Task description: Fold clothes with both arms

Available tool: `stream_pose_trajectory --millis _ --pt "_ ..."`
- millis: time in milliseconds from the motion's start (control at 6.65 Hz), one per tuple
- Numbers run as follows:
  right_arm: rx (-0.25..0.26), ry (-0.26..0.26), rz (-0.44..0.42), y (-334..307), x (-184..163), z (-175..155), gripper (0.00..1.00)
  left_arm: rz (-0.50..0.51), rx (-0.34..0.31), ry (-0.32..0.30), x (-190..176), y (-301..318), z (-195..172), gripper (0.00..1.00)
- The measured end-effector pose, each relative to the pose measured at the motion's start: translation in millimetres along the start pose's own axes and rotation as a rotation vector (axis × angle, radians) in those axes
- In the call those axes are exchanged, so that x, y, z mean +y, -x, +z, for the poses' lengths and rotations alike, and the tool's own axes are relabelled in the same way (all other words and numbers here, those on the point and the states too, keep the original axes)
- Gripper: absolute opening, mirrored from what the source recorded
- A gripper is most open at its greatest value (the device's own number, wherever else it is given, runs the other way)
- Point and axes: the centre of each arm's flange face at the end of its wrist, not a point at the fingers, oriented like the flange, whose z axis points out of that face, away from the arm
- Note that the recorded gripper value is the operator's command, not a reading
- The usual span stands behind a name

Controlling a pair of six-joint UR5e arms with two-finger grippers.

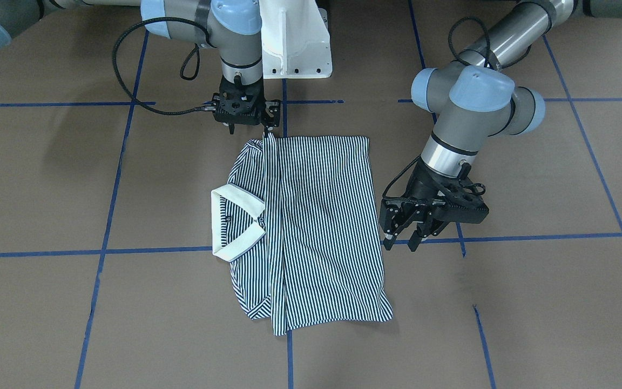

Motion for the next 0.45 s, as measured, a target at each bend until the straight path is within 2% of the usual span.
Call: stream_pose_trajectory --millis 150,451 --pt "0.003 -0.007 -0.122 6 9 3 0.67 -0.009 0.000 0.002 1 0 0 0.58" --pt "0.003 -0.008 -0.290 17 18 6 0.61 -0.019 0.000 0.004 3 0 1 0.58"
